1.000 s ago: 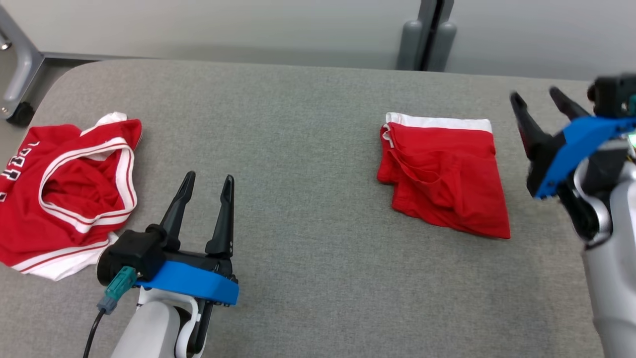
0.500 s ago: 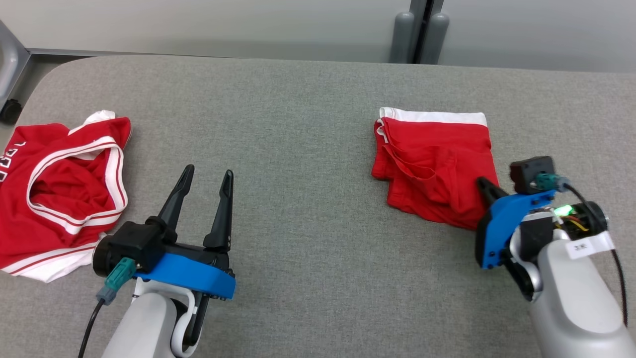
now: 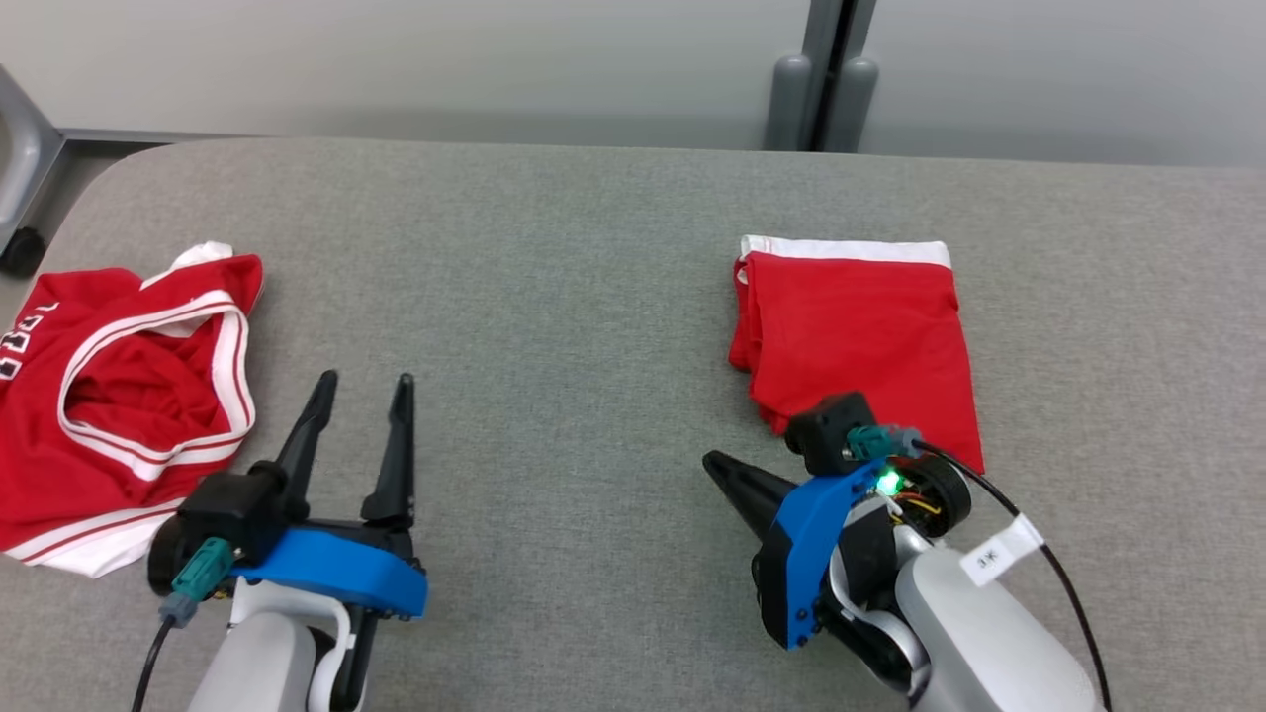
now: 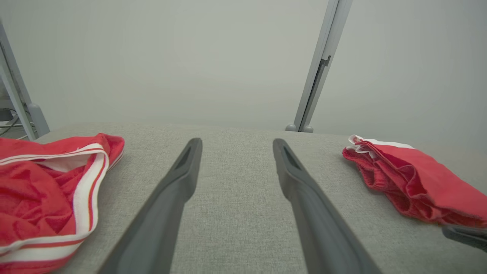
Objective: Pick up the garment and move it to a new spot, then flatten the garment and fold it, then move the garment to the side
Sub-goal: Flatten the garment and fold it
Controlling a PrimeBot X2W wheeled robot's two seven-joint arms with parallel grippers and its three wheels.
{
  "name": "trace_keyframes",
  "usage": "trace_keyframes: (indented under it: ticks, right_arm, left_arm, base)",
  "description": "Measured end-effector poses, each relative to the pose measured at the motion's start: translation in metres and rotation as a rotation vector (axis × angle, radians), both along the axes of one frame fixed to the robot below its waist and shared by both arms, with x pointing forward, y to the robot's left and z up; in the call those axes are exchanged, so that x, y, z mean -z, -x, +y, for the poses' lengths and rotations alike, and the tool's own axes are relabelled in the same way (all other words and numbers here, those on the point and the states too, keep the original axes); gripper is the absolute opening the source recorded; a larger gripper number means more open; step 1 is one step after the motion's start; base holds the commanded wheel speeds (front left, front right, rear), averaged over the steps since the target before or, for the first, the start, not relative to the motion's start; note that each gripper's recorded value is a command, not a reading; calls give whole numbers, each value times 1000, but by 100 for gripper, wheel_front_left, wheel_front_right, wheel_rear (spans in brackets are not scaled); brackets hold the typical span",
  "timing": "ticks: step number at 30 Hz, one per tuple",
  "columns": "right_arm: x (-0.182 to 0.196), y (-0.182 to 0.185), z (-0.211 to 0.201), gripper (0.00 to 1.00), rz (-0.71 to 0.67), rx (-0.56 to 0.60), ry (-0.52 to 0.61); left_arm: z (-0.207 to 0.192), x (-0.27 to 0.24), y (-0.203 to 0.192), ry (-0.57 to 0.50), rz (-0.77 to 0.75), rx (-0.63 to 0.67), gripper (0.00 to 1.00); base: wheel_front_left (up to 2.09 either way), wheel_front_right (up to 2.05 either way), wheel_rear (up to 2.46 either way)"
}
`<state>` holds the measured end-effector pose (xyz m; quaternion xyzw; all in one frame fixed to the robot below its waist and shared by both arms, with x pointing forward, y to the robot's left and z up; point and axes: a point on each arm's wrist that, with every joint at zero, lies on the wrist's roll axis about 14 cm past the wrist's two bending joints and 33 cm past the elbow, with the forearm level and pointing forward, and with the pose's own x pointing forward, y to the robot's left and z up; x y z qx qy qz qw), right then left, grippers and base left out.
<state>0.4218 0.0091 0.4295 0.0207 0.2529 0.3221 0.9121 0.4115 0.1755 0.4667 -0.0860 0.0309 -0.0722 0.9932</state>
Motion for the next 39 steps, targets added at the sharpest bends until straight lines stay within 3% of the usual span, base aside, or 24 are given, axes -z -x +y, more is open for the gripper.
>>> trace_keyframes:
  ticks: [4,5,6,13,14,19,28,39]
  right_arm:
    - [-18,3,-12,4,-55,22,-52]
    - [-25,1,-18,43,-84,42,-66]
    - [-33,-2,-25,100,-116,69,-82]
    - [-83,-13,-101,100,-351,347,-184]
    - [-89,-9,-123,100,-390,420,-186]
    - [-87,5,-173,100,-429,565,-129]
    - [-77,34,-212,100,-440,684,-65]
    - [-73,48,-223,100,-466,711,-57]
  left_arm:
    - [9,0,2,3,-1,-32,100]
    - [11,0,4,4,0,-41,100]
    - [13,-1,5,7,-3,-50,100]
    - [18,-3,14,11,-12,-82,100]
    - [18,-4,16,10,-15,-83,100]
    - [15,-3,20,10,-14,-82,100]
    - [5,5,24,7,11,-57,100]
    - [-4,10,27,-15,29,-35,100]
  base:
    - [0,0,0]
    - [0,0,0]
    - [0,0,0]
    - [0,0,0]
    - [0,0,0]
    - [0,0,0]
    - [0,0,0]
    - [0,0,0]
